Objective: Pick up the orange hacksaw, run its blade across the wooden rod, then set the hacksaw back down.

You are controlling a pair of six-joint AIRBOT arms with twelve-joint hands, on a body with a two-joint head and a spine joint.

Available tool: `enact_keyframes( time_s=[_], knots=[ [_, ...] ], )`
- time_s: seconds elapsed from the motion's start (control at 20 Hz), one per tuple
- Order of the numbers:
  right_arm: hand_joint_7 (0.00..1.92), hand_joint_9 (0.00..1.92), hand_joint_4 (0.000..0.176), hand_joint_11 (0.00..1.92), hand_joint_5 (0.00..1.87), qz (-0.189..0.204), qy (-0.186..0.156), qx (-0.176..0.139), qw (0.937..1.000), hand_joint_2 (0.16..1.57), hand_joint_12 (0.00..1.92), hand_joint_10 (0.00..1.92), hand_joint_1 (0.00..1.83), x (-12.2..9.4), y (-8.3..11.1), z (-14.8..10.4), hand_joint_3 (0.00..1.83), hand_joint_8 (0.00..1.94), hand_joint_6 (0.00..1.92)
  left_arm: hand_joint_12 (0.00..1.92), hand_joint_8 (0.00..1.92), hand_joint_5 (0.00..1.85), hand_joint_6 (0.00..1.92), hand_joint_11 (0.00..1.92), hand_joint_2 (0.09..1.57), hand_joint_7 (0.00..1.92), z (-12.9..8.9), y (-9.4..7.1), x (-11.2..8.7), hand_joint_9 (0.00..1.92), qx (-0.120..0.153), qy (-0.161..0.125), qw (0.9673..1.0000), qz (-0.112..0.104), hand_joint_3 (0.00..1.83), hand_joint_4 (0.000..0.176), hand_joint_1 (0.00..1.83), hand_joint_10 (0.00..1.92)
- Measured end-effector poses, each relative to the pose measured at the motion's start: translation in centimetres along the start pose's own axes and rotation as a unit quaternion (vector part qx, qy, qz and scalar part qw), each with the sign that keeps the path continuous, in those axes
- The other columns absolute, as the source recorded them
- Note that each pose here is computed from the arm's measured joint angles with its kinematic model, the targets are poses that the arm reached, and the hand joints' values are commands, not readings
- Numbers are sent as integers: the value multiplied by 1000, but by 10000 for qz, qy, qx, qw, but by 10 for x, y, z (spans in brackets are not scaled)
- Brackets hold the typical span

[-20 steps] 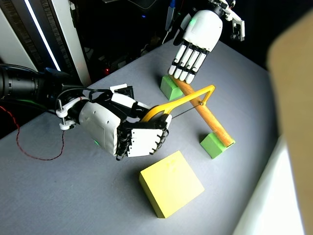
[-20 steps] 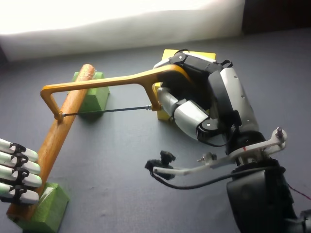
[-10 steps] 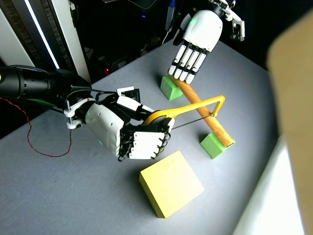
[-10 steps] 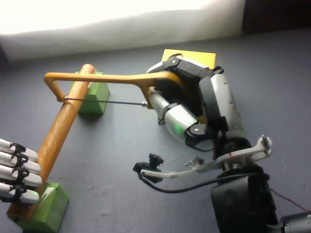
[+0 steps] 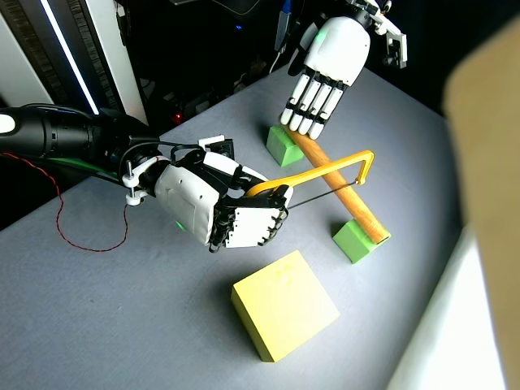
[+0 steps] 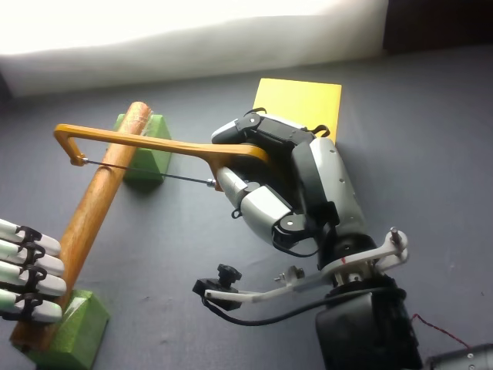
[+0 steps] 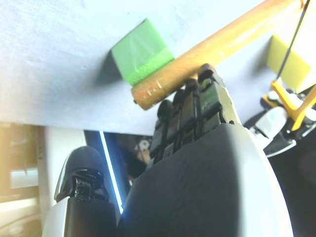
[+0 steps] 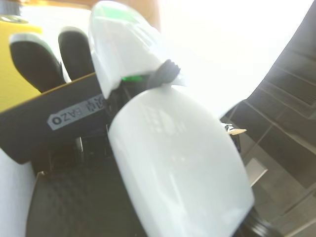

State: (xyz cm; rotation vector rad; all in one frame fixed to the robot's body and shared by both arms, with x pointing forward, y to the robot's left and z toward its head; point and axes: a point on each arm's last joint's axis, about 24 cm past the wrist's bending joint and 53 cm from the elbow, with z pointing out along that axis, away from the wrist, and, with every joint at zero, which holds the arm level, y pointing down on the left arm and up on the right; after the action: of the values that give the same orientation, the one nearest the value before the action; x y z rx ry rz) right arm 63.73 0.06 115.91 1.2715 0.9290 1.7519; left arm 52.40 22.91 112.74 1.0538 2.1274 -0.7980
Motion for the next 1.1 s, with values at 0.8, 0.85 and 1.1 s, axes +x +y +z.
enact_keyframes(
  time_s=[0.8,0.85,1.1],
  knots=[
    [912,771,0,758,797,583,232,33,9980,1175,1588,1452,1362,45,-30,31,0,1214,1044,12,12,70,10,27,1261,50,2,0,-1,30,10,-9,10000,21,0,0,180,12],
    [926,773,0,775,794,598,233,23,9979,1171,1556,1413,1362,47,-31,33,0,1218,1057,5,9,68,7,9,1264,51,2,0,-1,35,6,-8,10000,20,0,0,151,11],
    [930,856,0,808,818,723,341,40,9968,1158,1588,1419,1370,65,-35,37,0,1173,977,0,10,58,12,0,1275,46,2,1,-2,16,-17,-25,10000,16,1,0,120,5]
  ],
)
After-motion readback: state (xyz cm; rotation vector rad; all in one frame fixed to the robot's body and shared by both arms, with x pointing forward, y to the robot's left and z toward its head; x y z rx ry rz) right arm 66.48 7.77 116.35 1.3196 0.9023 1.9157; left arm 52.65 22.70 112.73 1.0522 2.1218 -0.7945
